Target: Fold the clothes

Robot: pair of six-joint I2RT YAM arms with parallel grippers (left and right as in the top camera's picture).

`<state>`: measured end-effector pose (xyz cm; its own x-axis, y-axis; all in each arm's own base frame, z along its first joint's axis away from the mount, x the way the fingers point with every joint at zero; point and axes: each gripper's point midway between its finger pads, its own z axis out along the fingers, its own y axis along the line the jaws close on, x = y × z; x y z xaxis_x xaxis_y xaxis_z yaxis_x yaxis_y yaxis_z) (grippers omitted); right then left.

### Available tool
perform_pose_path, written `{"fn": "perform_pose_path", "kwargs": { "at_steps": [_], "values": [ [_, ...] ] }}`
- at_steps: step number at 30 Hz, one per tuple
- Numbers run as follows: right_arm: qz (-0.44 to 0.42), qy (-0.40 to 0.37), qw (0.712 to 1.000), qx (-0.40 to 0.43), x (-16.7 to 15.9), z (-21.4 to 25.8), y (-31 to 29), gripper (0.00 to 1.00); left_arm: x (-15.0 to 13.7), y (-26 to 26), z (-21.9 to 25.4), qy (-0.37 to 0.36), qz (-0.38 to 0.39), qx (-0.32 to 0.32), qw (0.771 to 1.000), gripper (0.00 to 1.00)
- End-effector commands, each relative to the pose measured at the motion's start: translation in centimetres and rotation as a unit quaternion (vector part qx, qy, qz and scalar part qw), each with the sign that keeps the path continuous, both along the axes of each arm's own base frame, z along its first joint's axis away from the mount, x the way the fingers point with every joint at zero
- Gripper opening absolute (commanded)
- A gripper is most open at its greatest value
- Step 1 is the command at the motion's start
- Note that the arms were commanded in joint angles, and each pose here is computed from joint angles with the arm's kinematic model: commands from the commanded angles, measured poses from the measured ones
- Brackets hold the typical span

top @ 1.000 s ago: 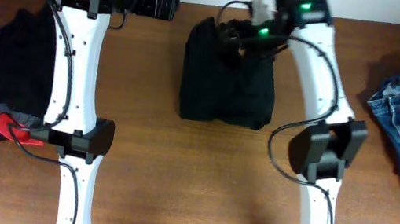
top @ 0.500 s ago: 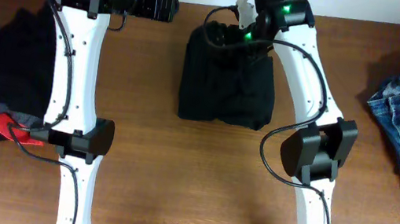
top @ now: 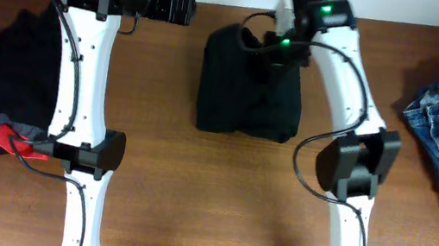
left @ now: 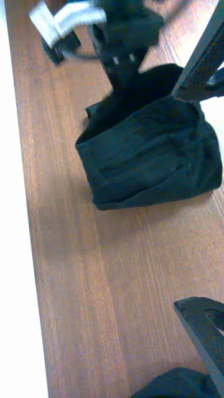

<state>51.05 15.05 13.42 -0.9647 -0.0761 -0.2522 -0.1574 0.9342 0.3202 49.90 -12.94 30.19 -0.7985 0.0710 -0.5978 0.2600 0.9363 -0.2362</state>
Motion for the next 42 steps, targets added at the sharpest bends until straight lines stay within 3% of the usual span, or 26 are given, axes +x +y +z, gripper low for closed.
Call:
{"fn": "perform_pose_path", "kwargs": {
  "at_steps": [1, 13, 24, 31, 42],
  "values": [
    [-0.043, -0.039, 0.998, 0.014, 0.2, 5.3, -4.7, 0.04, 0.5, -0.2, -1.8, 0.015, -0.006, 0.012, 1.0, 0.99],
    [-0.016, -0.014, 0.997, 0.07, -1.1, 5.7, -4.8, 0.04, 1.0, -0.3, -2.9, 0.025, -0.006, 0.014, 1.0, 0.99],
    [0.082, -0.03, 0.992, 0.088, -3.1, 7.0, 3.7, 0.04, 1.7, 2.8, -2.9, 0.026, 0.028, 0.01, 0.999, 0.99],
    [0.091, -0.045, 0.989, 0.105, -3.0, 7.6, 6.3, 0.04, 1.9, 4.4, -3.0, 0.029, 0.044, 0.009, 0.999, 0.98],
    [0.168, -0.093, 0.974, 0.12, -5.1, 8.7, 15.6, 0.04, 2.2, 11.4, -1.8, 0.018, 0.111, 0.006, 0.994, 0.99]
  ]
}}
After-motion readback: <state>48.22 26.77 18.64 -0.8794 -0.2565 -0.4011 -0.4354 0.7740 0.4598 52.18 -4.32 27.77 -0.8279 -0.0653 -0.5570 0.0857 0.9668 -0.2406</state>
